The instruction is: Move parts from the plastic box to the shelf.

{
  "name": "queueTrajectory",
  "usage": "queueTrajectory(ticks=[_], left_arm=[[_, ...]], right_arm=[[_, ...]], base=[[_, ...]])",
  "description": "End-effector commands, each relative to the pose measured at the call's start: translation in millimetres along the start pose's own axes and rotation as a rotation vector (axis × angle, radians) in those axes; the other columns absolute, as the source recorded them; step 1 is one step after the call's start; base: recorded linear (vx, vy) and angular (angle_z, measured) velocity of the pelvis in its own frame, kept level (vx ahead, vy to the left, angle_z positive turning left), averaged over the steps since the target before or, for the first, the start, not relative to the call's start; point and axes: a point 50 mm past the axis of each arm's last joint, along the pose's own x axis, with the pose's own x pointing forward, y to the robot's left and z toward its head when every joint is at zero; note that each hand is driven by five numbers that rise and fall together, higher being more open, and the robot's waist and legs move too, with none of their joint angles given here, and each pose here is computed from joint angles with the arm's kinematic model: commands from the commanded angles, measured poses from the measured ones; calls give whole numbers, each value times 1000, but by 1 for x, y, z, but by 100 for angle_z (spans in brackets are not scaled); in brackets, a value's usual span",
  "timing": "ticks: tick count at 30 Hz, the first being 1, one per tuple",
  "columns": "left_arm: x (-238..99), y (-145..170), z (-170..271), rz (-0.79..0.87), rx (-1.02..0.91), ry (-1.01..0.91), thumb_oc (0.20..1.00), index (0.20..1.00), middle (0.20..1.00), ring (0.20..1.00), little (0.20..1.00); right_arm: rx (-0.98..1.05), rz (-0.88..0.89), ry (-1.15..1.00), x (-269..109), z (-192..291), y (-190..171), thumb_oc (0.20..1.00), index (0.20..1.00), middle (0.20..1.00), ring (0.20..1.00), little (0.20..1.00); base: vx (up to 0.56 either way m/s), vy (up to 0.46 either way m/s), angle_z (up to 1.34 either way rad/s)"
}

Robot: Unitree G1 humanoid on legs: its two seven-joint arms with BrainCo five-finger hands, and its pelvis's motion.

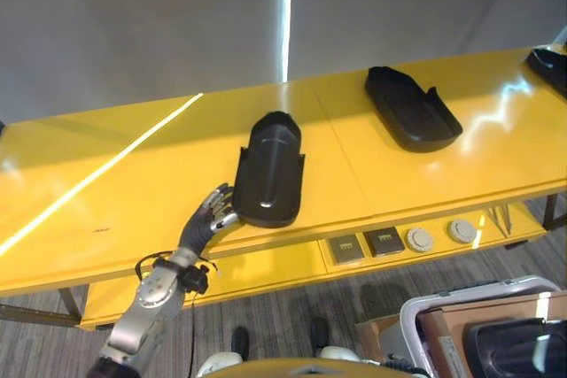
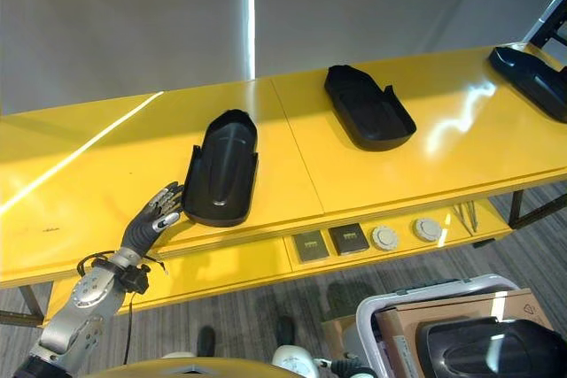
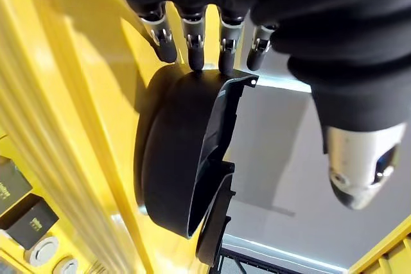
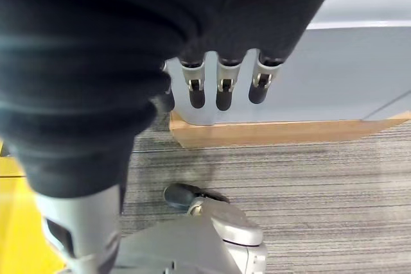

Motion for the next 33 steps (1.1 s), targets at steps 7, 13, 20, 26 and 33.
queueTrajectory(ticks=[7, 13, 20, 26, 33], left_arm=[[11, -14, 30, -92, -1, -138, 1000, 1000, 1000, 1000, 1000], [4, 1, 50, 21, 124, -246, 1000, 1000, 1000, 1000, 1000], [-27, 12, 100, 30, 219, -485, 200, 200, 200, 200, 200], [-28, 8, 102, -138, -4, -494, 200, 200, 200, 200, 200], [-31, -3, 89, -396, -22, -285, 200, 200, 200, 200, 200]], right_arm=[[-15, 116, -28, -2, 15, 35, 1000, 1000, 1000, 1000, 1000], [5, 109, -35, -2, 15, 37, 1000, 1000, 1000, 1000, 1000], [36, 101, -65, -3, 18, 36, 1000, 1000, 1000, 1000, 1000], [-37, 132, -88, -3, 20, 34, 1000, 1000, 1000, 1000, 1000], [-88, 166, -116, -2, 28, 35, 1000, 1000, 1000, 1000, 1000]], base=[[0, 0, 0], [0, 0, 0], [0, 0, 0], [-1, -1, 3], [-1, 0, 1]])
